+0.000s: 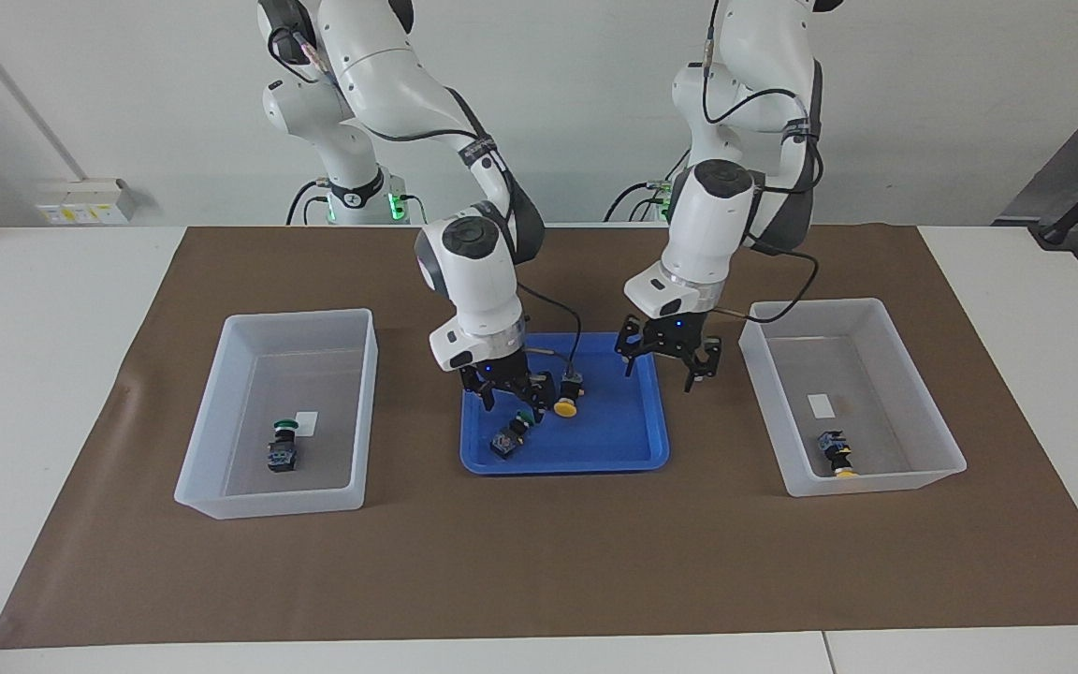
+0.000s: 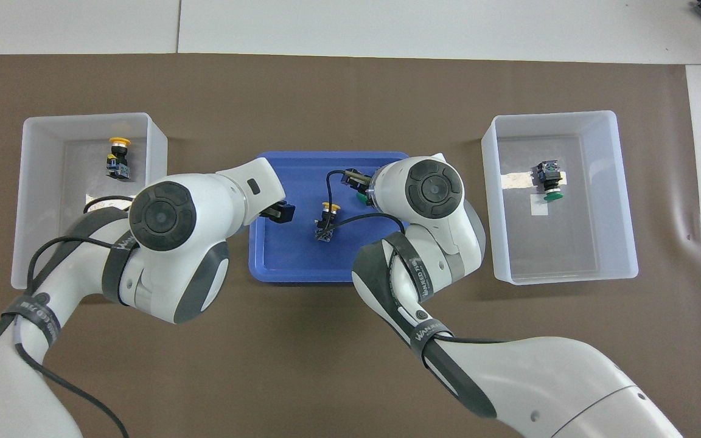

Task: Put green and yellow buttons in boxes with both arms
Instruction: 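Reach the left gripper to the second yellow button while the right gripper reaches green, then grasp and lift the buttons with the left gripper while the right gripper lifts green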

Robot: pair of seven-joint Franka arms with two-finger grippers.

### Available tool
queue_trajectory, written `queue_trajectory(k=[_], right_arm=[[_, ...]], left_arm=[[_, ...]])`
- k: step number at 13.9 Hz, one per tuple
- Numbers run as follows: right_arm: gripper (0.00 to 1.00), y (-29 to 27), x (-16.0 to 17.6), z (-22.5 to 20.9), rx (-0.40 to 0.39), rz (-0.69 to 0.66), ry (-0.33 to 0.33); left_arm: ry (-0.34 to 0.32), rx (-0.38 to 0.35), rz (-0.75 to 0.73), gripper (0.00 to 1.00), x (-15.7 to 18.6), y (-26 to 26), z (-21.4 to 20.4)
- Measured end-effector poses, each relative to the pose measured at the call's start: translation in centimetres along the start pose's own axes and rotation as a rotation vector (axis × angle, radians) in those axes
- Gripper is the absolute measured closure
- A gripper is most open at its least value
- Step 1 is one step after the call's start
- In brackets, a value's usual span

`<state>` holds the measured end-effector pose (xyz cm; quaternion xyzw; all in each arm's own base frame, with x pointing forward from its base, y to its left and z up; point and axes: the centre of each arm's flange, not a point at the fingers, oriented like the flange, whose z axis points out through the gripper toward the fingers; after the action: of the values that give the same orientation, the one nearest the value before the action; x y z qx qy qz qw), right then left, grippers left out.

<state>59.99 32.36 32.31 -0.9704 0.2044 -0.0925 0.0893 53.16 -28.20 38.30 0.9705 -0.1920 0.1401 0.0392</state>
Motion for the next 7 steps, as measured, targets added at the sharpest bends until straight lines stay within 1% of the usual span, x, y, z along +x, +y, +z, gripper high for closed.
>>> queue_trajectory(k=[1,2,3,4,5,7], right_arm=[[0.14,0.2,0.2,0.2,0.001,0.005,0.003],[0.27,0.4,0.5,0.4,0.003,0.01,0.007],[0.33,0.5,0.7,0.6,0.004,0.014,0.01],[0.34,0.6,0.8,0.8,0.005,0.016,0.013],[0.41,0.7,0.9,0.9,0.009,0.018,0.017],[0.41,1.0,1.0,1.6,0.015,0.021,0.025]], left_arm=[[0.01,-0.008,0.003,0.0,-0.6,1.4,0.9],[0.015,-0.014,0.009,0.0,-1.1,2.4,1.8],[0.012,-0.017,0.016,0.0,-1.7,3.1,2.5],[0.005,-0.019,0.024,0.0,-2.1,3.6,3.1],[0.001,-0.021,0.033,0.0,-2.5,4.1,3.4],[0.017,-0.032,0.06,0.0,-3.0,5.8,4.3]])
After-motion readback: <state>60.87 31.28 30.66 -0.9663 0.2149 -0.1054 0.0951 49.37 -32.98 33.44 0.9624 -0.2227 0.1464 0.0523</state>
